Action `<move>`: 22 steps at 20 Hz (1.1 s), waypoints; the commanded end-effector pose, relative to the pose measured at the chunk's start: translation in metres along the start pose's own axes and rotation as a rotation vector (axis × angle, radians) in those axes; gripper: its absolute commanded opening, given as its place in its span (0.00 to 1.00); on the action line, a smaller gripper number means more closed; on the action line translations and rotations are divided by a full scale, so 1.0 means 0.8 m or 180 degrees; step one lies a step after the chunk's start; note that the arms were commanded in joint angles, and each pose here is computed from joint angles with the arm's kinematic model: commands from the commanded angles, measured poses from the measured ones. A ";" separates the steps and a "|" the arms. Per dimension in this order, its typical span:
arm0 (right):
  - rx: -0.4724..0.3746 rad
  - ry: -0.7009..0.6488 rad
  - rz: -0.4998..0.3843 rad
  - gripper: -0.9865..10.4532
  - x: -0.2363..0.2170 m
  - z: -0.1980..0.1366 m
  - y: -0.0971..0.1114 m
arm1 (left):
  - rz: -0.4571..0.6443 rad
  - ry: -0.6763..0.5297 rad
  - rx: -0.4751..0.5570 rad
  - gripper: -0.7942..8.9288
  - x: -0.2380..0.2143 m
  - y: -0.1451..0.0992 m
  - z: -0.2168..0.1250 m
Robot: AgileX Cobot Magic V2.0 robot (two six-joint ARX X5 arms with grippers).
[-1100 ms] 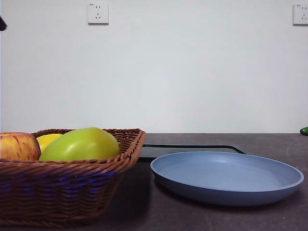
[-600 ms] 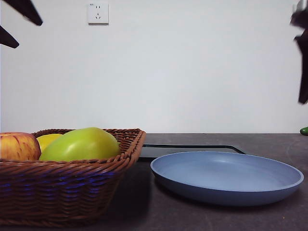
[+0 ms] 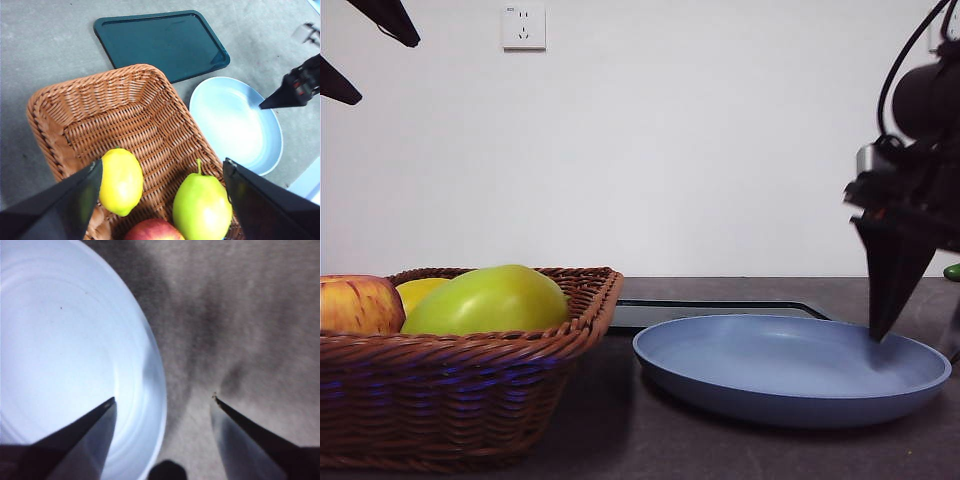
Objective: Take the lemon from the basket,put the lemon in the plate,hand out the plate
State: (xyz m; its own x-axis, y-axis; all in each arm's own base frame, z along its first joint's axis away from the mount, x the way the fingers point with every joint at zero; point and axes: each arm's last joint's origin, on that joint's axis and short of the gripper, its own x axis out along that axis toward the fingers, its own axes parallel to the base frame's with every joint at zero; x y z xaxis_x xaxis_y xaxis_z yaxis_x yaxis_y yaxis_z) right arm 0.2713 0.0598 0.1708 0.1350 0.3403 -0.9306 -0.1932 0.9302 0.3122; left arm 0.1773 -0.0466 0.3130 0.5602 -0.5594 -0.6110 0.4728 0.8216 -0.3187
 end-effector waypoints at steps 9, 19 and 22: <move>0.0089 0.0029 0.0012 0.09 0.009 0.007 0.004 | 0.0037 -0.0040 0.0011 0.51 -0.001 -0.001 0.006; -0.0020 -0.0312 0.0038 0.09 -0.074 -0.026 0.028 | 0.0192 0.0331 -0.0063 0.51 0.037 -0.022 0.004; -0.0107 -0.0588 0.0059 0.09 -0.107 -0.043 0.038 | 0.0388 0.0602 0.0070 0.51 0.072 -0.026 0.001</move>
State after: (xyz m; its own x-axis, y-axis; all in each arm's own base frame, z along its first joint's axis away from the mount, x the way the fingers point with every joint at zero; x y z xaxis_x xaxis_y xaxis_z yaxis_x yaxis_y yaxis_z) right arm 0.2172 0.0526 0.2505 0.3008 0.3728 -0.8778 -0.2209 0.9226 0.3162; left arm 0.1977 -0.0937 0.2805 0.4672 -0.4187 -0.7787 0.4176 0.8808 -0.2231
